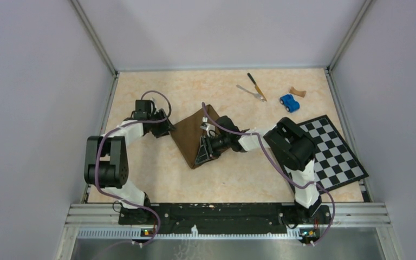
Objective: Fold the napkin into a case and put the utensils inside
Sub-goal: Smooth out the top corner of the smaller-rectangle-folded napkin at the center of the board.
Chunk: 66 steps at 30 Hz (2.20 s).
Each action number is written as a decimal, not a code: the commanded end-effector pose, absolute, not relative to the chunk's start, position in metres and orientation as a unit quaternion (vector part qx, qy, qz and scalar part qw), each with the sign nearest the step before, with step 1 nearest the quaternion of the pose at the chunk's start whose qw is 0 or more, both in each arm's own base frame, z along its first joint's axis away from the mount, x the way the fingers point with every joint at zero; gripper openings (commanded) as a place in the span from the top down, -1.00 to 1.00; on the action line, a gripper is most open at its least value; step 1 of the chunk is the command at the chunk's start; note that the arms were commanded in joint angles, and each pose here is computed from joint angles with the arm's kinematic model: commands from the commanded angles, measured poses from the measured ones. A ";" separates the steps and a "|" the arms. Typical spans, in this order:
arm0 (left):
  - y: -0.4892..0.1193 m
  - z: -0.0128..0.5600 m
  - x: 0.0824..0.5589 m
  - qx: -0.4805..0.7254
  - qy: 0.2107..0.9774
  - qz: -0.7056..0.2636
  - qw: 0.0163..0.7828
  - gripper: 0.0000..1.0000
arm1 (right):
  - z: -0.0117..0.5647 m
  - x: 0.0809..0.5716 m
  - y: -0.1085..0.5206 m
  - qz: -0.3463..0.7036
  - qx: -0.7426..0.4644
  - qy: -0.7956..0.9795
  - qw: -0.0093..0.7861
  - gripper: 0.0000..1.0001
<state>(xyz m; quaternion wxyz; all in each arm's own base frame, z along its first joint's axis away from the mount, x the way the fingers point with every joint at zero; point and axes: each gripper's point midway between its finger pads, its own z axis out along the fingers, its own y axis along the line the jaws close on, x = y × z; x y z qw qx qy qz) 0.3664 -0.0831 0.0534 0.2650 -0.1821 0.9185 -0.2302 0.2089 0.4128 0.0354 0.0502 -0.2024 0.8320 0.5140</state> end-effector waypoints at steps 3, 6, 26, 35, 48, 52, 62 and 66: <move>-0.077 0.050 0.385 -0.183 0.918 -0.215 0.277 0.18 | 0.043 0.209 0.416 0.520 -0.219 0.823 0.070 0.37; -0.075 0.048 0.389 -0.186 0.918 -0.209 0.280 0.32 | 0.040 0.208 0.415 0.517 -0.220 0.824 0.069 0.40; -0.068 0.061 0.402 -0.180 0.914 -0.194 0.309 0.82 | 0.037 0.205 0.416 0.523 -0.217 0.822 0.062 0.46; -0.069 0.062 0.408 -0.178 0.912 -0.196 0.312 0.86 | 0.058 0.202 0.426 0.535 -0.227 0.811 0.067 0.45; -0.061 0.079 0.400 -0.187 0.916 -0.157 0.319 -0.01 | 0.084 0.203 0.438 0.569 -0.214 0.791 0.068 0.45; -0.074 0.107 0.388 -0.164 0.909 -0.168 0.343 -0.12 | 0.081 0.203 0.440 0.571 -0.211 0.791 0.065 0.45; -0.131 0.102 0.359 -0.134 0.899 -0.283 0.306 0.30 | 0.079 0.207 0.454 0.568 -0.217 0.791 0.064 0.49; -0.138 0.095 0.357 -0.138 0.898 -0.299 0.292 0.36 | 0.071 0.209 0.459 0.567 -0.217 0.793 0.059 0.50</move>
